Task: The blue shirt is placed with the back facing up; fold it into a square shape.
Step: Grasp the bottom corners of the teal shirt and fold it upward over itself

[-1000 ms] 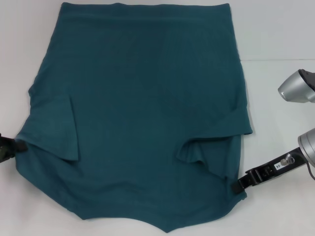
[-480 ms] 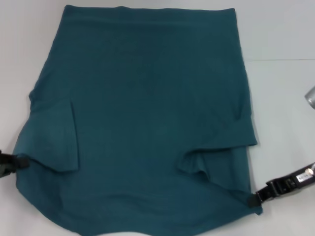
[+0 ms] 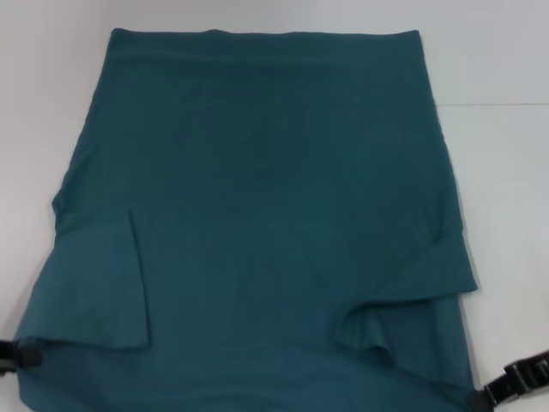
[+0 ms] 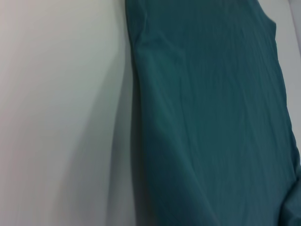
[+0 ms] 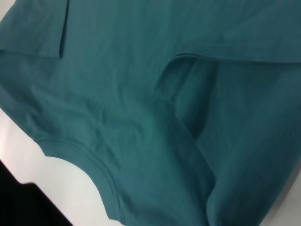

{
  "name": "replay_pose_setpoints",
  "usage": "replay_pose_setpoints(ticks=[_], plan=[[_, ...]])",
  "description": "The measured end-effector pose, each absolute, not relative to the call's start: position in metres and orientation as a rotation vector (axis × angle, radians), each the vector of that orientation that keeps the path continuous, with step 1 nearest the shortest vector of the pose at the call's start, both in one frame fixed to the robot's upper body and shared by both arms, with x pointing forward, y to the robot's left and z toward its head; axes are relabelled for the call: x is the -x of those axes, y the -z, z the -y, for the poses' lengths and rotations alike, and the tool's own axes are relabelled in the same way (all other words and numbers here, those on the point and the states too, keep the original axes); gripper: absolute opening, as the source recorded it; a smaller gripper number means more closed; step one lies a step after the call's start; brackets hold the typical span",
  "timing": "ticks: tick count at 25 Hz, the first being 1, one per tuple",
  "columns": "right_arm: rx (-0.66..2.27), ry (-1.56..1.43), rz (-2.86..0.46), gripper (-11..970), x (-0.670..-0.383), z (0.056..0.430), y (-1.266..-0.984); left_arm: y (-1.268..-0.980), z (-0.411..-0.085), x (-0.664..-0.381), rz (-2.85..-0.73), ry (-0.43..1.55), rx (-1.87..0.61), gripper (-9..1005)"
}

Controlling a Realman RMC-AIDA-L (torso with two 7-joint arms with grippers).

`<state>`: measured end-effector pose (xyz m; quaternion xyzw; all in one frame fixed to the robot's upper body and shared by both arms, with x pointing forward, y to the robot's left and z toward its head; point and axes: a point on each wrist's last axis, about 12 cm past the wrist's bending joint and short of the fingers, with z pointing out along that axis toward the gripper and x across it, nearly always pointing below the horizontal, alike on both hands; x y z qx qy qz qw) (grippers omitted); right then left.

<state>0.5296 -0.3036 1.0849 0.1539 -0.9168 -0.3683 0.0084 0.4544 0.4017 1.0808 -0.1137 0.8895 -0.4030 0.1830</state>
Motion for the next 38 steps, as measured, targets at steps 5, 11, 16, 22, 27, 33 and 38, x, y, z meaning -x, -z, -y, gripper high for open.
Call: replay_pose_setpoints(ticks=[5,11,16,22,27,33,38], plan=[[-0.458,1.152,2.865,66,-0.524,0.311,-1.083,-1.081,-0.395,-0.451,-2.541,1.193,0.258,15],[-0.370,1.280,2.997,76,-0.546,0.320,-1.101,-1.096,-0.382,-0.489,-2.515,1.246,0.221,15],[-0.269,1.323,3.143,85,-0.574,0.324,-1.118,-1.110,-0.369,-0.538,-2.487,1.222,0.312,14],[-0.175,1.377,3.313,95,-0.610,0.317,-1.137,-1.126,-0.354,-0.593,-2.438,1.062,0.366,25],[-0.108,1.366,3.444,104,-0.635,0.304,-1.147,-1.124,-0.345,-0.616,-2.410,0.948,0.404,34],[-0.091,1.214,3.609,114,-0.657,0.285,-1.144,-1.112,-0.334,-0.631,-2.353,0.831,0.476,45],[-0.081,1.026,3.733,122,-0.667,0.271,-1.133,-1.110,-0.322,-0.641,-2.327,0.763,0.459,54]])
